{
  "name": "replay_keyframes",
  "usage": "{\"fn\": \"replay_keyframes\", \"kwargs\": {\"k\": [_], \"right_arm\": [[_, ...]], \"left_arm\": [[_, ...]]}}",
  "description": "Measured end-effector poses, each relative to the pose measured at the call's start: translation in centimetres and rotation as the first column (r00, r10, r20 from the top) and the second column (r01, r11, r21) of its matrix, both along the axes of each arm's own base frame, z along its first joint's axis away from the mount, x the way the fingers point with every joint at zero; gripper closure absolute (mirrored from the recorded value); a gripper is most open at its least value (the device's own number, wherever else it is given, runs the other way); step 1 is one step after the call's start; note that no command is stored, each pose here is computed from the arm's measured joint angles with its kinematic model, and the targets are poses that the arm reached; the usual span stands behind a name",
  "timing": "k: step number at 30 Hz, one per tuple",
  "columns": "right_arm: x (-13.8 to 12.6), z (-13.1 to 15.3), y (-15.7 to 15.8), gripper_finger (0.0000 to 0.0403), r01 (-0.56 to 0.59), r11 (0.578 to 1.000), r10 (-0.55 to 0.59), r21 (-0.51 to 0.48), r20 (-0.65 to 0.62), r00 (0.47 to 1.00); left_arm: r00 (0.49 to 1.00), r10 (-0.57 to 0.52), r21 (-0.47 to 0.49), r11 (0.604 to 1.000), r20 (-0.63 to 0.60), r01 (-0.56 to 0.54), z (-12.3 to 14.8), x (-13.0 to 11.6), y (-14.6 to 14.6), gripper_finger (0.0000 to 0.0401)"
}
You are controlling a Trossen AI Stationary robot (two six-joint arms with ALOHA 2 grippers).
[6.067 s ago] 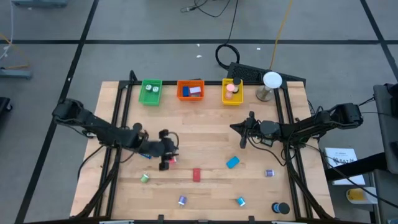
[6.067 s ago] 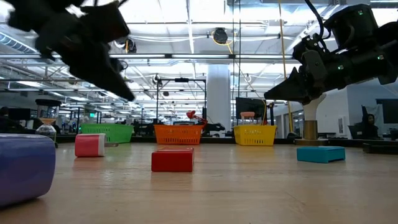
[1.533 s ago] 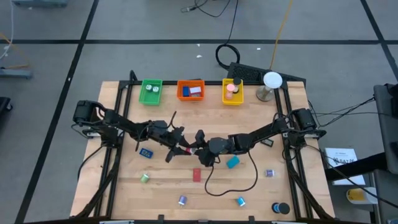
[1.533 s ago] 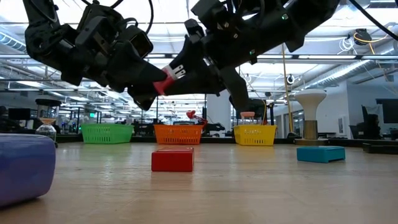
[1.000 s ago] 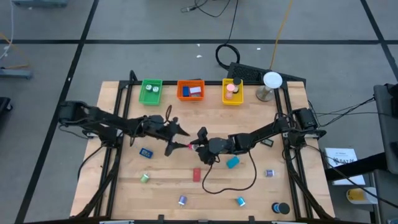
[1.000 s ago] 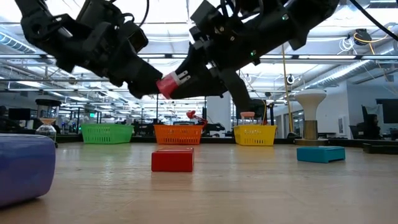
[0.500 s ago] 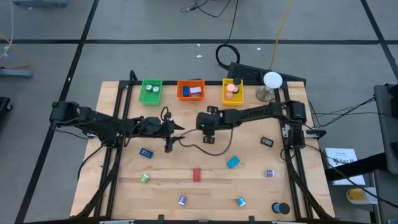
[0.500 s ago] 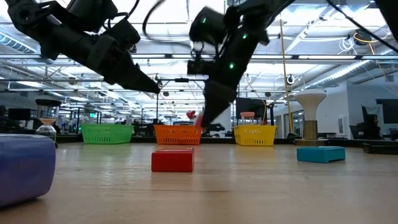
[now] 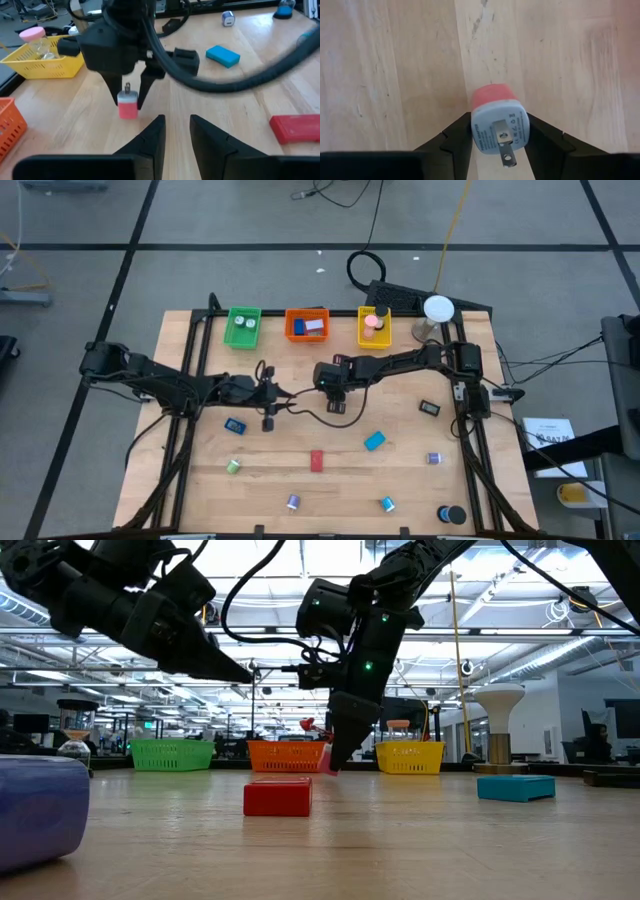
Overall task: Pick & Place Office items
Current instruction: Put the pink charger adaptor into the green bin
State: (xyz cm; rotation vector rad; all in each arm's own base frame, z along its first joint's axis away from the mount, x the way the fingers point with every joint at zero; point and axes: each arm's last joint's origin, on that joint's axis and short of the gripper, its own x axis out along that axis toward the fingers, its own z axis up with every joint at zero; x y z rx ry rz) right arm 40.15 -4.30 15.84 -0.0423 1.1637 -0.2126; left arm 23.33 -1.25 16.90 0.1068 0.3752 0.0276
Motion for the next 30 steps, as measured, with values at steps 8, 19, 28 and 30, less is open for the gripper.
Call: {"fn": "replay_keyframes", "kwargs": {"k": [8, 19, 28, 30], "right_arm": [[0.1, 0.1, 0.0, 0.0238, 0.0, 1.0, 0.0, -0.002, 0.017, 1.0], [0.1, -0.3, 0.0, 0.0199, -0.001, 1.0, 0.001, -0.009, 0.034, 0.999], [-2.2, 3.9, 0.6, 0.0214, 0.031, 0.991, -0.027, -0.132, 0.038, 0.999], [-3.4, 4.5, 1.3, 0.024, 0.03, 0.983, -0.021, -0.183, 0.054, 0.998]], "left_arm": [[1.0, 0.007, -0.016, 1.0, 0.004, -0.007, -0.8, -0.7, 0.0, 0.0308], [1.0, 0.019, -0.044, 0.999, 0.004, -0.019, -0.8, -0.7, 0.1, 0.0309], [0.996, 0.093, -0.074, 0.993, 0.006, -0.092, -0.8, -0.7, 0.2, 0.0309], [0.995, 0.097, -0.083, 0.992, 0.007, -0.096, -0.8, -0.6, 0.2, 0.0309]]}}
